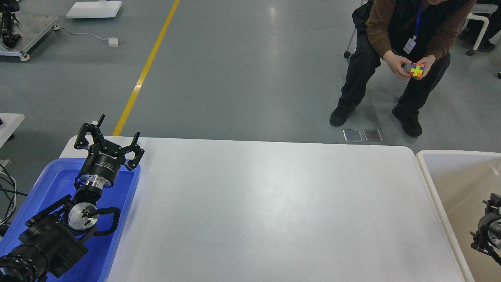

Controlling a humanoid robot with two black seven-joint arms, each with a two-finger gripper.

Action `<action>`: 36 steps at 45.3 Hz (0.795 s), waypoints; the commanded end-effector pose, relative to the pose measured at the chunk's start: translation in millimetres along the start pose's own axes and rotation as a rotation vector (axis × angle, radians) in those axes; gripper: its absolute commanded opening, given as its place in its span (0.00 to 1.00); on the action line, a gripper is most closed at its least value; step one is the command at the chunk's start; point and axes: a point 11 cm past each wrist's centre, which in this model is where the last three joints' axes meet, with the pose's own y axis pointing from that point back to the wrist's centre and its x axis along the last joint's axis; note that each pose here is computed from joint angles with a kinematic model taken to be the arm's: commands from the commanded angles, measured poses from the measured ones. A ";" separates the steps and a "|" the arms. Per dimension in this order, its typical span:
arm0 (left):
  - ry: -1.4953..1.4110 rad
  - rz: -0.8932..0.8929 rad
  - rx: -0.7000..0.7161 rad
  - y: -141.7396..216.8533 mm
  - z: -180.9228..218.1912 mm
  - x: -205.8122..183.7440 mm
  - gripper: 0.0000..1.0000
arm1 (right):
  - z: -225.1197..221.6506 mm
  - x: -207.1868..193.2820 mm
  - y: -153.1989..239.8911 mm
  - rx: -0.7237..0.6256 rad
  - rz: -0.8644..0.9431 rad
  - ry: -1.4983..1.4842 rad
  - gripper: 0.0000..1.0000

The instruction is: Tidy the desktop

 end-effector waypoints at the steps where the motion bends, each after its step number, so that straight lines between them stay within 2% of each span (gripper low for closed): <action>1: 0.000 0.000 0.001 0.1 -0.2 0.0 1.00 | -21.7 -5.7 1.3 0.041 -0.014 -0.010 1.00; 20: 0.000 0.000 0.000 0.0 0.1 0.0 1.00 | -110.7 -24.4 15.9 0.209 -0.092 -0.079 1.00; 36: 0.000 0.000 0.000 0.0 0.1 0.0 1.00 | -171.1 -76.9 53.1 0.356 -0.574 -0.256 1.00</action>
